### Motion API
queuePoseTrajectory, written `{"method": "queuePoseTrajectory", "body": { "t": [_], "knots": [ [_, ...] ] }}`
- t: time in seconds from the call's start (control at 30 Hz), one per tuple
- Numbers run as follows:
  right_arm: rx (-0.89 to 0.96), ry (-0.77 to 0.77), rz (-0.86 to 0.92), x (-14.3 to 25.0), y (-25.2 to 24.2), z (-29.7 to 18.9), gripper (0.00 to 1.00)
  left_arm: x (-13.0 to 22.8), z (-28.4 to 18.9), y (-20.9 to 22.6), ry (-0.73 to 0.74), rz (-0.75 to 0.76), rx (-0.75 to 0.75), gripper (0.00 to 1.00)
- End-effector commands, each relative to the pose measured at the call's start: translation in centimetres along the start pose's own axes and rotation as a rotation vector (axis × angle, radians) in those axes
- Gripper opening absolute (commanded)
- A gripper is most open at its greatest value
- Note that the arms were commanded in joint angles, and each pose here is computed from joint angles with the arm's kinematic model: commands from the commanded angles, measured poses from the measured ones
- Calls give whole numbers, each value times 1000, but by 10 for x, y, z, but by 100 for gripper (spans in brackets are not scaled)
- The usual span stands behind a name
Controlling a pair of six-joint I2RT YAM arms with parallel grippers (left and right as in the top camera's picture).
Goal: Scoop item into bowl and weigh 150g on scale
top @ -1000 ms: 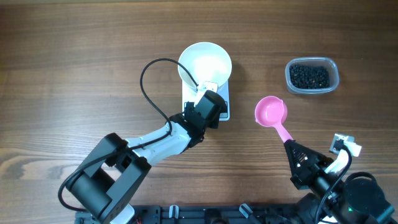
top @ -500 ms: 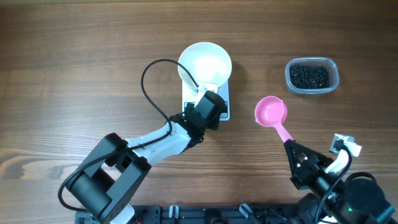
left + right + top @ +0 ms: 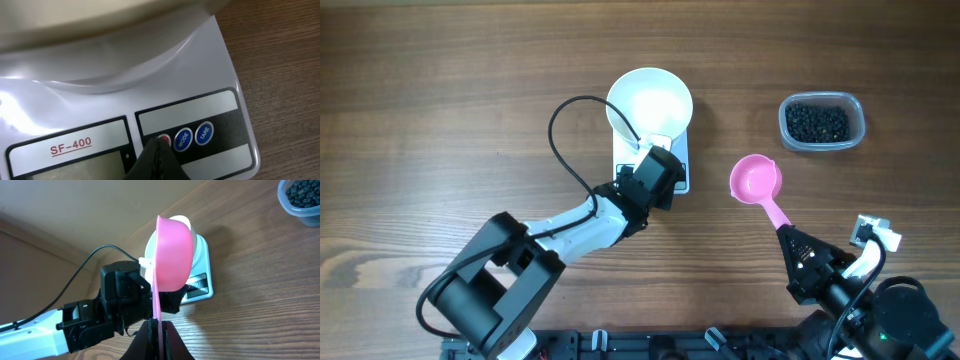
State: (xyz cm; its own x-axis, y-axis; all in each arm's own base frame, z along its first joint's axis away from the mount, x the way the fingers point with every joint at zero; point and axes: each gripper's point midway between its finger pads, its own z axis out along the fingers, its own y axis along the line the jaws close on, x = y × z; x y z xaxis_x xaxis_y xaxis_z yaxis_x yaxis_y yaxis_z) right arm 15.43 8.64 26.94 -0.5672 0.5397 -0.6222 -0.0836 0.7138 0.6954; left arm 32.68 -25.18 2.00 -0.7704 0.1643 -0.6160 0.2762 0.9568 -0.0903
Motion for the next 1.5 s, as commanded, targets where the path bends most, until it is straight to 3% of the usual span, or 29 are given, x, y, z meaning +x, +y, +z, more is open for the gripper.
{"method": "queuePoseTrajectory", "body": {
  "t": [0.0,1.47],
  "knots": [
    [-4,-38,12,-8,2,-5,4,4,6,-1,22,14,6,4],
    [-33,-26,20,-7,8,-5,4,38,20,15,129,70,-67,4]
  ]
}}
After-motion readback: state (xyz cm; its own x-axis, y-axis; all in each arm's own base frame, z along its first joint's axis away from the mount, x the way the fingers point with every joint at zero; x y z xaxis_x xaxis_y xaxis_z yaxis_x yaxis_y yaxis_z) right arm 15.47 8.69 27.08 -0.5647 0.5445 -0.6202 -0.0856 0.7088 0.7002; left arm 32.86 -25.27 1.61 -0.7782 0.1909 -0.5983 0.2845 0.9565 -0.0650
